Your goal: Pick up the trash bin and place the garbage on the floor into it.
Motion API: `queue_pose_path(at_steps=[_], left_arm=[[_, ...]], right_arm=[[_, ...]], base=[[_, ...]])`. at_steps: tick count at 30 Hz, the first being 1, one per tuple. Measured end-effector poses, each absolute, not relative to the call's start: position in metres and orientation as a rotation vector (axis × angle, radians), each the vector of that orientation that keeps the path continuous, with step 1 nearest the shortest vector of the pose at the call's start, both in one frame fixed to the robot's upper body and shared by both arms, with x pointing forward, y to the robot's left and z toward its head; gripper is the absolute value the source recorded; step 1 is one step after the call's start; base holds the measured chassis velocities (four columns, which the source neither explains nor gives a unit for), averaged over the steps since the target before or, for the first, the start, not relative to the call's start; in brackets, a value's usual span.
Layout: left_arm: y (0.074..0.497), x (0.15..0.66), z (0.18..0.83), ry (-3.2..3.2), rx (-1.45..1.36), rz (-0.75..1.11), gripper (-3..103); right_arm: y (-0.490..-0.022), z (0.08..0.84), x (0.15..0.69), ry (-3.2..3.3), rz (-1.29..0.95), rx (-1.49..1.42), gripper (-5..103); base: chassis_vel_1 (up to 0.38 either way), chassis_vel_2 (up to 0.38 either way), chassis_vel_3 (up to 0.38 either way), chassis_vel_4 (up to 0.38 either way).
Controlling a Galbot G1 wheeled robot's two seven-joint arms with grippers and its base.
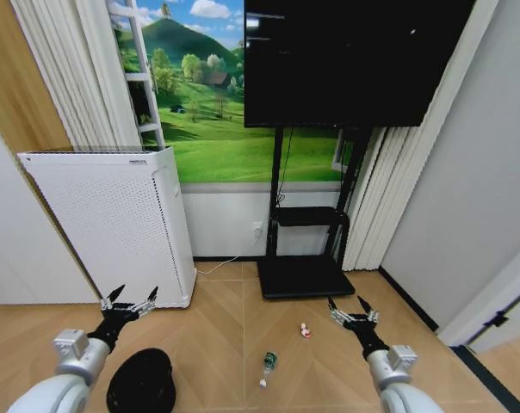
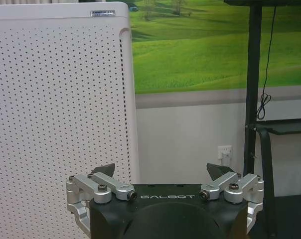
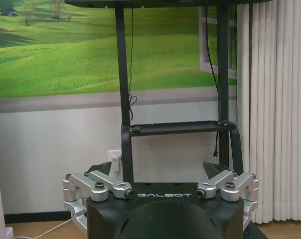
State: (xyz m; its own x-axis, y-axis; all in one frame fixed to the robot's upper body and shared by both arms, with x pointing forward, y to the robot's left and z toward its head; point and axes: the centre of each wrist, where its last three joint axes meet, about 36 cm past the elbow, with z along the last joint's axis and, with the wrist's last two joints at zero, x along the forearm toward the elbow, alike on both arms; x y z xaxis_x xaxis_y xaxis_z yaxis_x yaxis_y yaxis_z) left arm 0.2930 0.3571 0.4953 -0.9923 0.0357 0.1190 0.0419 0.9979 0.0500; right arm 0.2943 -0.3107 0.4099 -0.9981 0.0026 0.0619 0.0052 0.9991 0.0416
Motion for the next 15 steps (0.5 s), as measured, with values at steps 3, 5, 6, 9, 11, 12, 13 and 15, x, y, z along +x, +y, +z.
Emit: queue_pose_path(at_steps=[3, 5, 6, 9, 11, 12, 13, 15], left_arm=[[0.3578, 0.2933, 0.4943, -3.022, -0.056, -0.078, 100], [0.3587, 0.294, 0.4932, -3.023, -0.05, -0.078, 100], [0.3587, 0.294, 0.4932, -3.023, -0.05, -0.078, 100], [0.3595, 0.2947, 0.4921, -3.023, -0.043, -0.079, 100], [0.3592, 0.2945, 0.4916, -3.023, -0.039, -0.079, 100], [0.3587, 0.2945, 0.4913, -3.022, -0.039, -0.079, 100], [0.3587, 0.2945, 0.4913, -3.022, -0.039, -0.079, 100], [0.3568, 0.2945, 0.4915, -3.023, -0.041, -0.079, 100]], right_arm=[[-0.3102, 0.4091, 0.2938, -3.079, -0.064, -0.008, 100], [-0.3101, 0.4076, 0.2938, -3.079, -0.063, -0.008, 100], [-0.3101, 0.4076, 0.2938, -3.079, -0.063, -0.008, 100], [-0.3108, 0.4055, 0.2943, -3.076, -0.055, -0.007, 100], [-0.3117, 0.4051, 0.2952, -3.076, -0.05, -0.004, 100], [-0.3119, 0.4052, 0.2956, -3.077, -0.049, -0.003, 100], [-0.3119, 0.4052, 0.2956, -3.077, -0.049, -0.003, 100], [-0.3128, 0.4053, 0.2974, -3.079, -0.051, 0.002, 100]], base=[[0.0, 0.0, 0.0, 0.0], [0.0, 0.0, 0.0, 0.0], [0.0, 0.0, 0.0, 0.0], [0.0, 0.0, 0.0, 0.0], [0.0, 0.0, 0.0, 0.0], [0.0, 0.0, 0.0, 0.0], [0.0, 0.0, 0.0, 0.0], [0.0, 0.0, 0.0, 0.0]])
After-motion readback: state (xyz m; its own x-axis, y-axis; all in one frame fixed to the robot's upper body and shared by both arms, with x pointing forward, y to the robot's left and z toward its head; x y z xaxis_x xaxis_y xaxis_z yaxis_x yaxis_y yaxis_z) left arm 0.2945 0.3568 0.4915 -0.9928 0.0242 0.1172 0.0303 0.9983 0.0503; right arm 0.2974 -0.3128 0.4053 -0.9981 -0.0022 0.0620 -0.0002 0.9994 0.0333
